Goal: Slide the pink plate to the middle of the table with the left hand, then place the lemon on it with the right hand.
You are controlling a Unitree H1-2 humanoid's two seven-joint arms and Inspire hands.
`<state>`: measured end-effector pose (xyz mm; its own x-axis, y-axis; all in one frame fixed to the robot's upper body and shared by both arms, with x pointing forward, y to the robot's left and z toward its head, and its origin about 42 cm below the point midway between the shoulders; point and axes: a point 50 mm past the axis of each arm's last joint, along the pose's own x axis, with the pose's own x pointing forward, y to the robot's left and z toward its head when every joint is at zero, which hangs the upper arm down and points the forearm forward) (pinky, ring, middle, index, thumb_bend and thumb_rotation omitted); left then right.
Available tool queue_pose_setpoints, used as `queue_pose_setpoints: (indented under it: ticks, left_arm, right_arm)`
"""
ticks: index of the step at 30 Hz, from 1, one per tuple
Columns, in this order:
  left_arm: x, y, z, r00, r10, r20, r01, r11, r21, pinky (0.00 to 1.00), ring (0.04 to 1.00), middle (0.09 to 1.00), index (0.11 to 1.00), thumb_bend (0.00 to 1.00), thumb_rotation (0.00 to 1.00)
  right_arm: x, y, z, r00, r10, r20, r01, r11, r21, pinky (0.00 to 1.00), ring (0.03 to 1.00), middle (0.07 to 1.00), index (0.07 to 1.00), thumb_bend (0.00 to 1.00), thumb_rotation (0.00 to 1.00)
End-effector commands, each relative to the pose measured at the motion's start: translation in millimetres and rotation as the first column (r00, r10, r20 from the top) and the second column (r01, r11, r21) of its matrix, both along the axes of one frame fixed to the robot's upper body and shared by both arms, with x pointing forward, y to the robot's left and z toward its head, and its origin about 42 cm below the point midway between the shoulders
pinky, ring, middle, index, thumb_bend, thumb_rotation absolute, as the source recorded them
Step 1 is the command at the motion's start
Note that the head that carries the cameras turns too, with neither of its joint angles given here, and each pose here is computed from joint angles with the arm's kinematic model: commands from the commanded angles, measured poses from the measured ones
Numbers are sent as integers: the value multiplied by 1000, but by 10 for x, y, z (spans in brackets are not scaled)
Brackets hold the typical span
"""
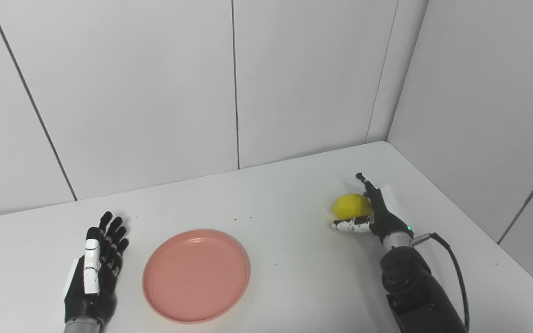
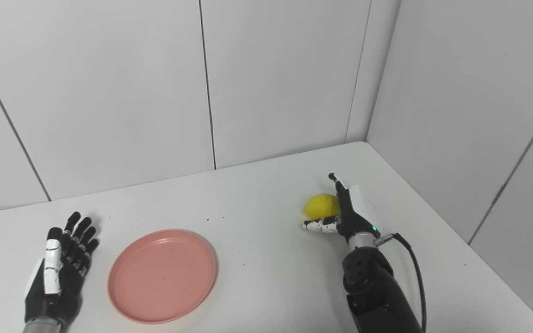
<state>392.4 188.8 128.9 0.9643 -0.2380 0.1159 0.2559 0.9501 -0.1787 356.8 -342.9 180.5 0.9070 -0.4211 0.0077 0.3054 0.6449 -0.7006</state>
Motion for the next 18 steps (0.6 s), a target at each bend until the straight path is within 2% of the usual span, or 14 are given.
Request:
queue_pose_setpoints:
  ticks: [1, 2, 3, 4, 5, 6, 8, 11, 12, 14, 15, 17, 18]
  left_arm:
    - [-32, 61, -25, 1000, 9, -4, -9, 1000, 2, 1000, 990, 978, 990, 566, 1000]
    - [-32, 62, -26, 1000, 9, -5, -9, 1000, 2, 1000, 989, 978, 990, 566, 1000]
    - [-34, 62, -25, 1000, 9, -6, -9, 1000, 2, 1000, 988, 977, 990, 566, 1000]
    - [-34, 60, -25, 1000, 7, -5, -7, 1000, 3, 1000, 989, 978, 990, 563, 1000]
    - [-35, 59, -24, 1000, 6, -3, -6, 1000, 4, 1000, 991, 980, 992, 562, 1000]
    - [-35, 56, -24, 1000, 5, -2, -5, 1000, 3, 1000, 991, 980, 991, 562, 1000]
    - [-37, 53, -23, 1000, 2, -1, -2, 1000, -1, 1000, 990, 978, 988, 573, 1000]
    - [-43, 46, -18, 1000, 1, 1, -1, 1000, 2, 1000, 990, 979, 988, 579, 1000]
    - [-45, 43, -16, 1000, 2, 1, -2, 1000, 2, 1000, 989, 979, 988, 577, 1000]
    - [-47, 41, -11, 1000, 1, 1, -1, 1000, 3, 1000, 990, 980, 989, 576, 1000]
    - [-48, 40, -8, 1000, 1, 1, -1, 1000, 6, 1000, 990, 980, 989, 576, 1000]
    - [-51, 41, -4, 1000, 0, 3, 0, 1000, 8, 1000, 988, 978, 987, 575, 1000]
    - [-51, 41, -3, 1000, -1, 4, 1, 1000, 5, 1000, 989, 978, 987, 572, 1000]
  right_arm:
    - [90, -32, 150, 998, -13, 55, 13, 1000, -12, 580, 692, 913, 883, 831, 0]
    - [93, -37, 140, 998, -13, 56, 14, 1000, -11, 567, 679, 913, 881, 828, 0]
    - [96, -42, 130, 998, -13, 60, 13, 1000, -9, 510, 633, 911, 880, 823, 0]
    - [97, -47, 122, 998, -12, 64, 12, 1000, -8, 411, 536, 908, 880, 809, 0]
    - [97, -50, 116, 997, -11, 70, 12, 1000, -6, 322, 485, 904, 883, 641, 0]
    - [94, -51, 112, 997, -12, 77, 12, 1000, 1, 264, 461, 895, 878, 571, 0]
    - [85, -47, 115, 996, -20, 82, 19, 1000, 11, 190, 447, 854, 850, 528, 0]
    - [70, -38, 122, 995, -35, 89, 36, 999, -16, 203, 446, 782, 803, 519, 0]
    - [66, -35, 124, 995, -36, 93, 39, 999, -27, 241, 452, 754, 780, 517, 0]
    - [52, -23, 132, 993, -36, 113, 43, 997, -64, 404, 464, 665, 696, 513, 0]
    - [47, -18, 136, 992, -36, 123, 46, 996, -75, 407, 464, 658, 688, 513, 0]
    - [39, -9, 140, 989, -47, 139, 60, 994, -91, 335, 456, 610, 646, 513, 0]
    - [36, -5, 142, 988, -52, 144, 67, 993, -98, 222, 447, 501, 578, 518, 0]
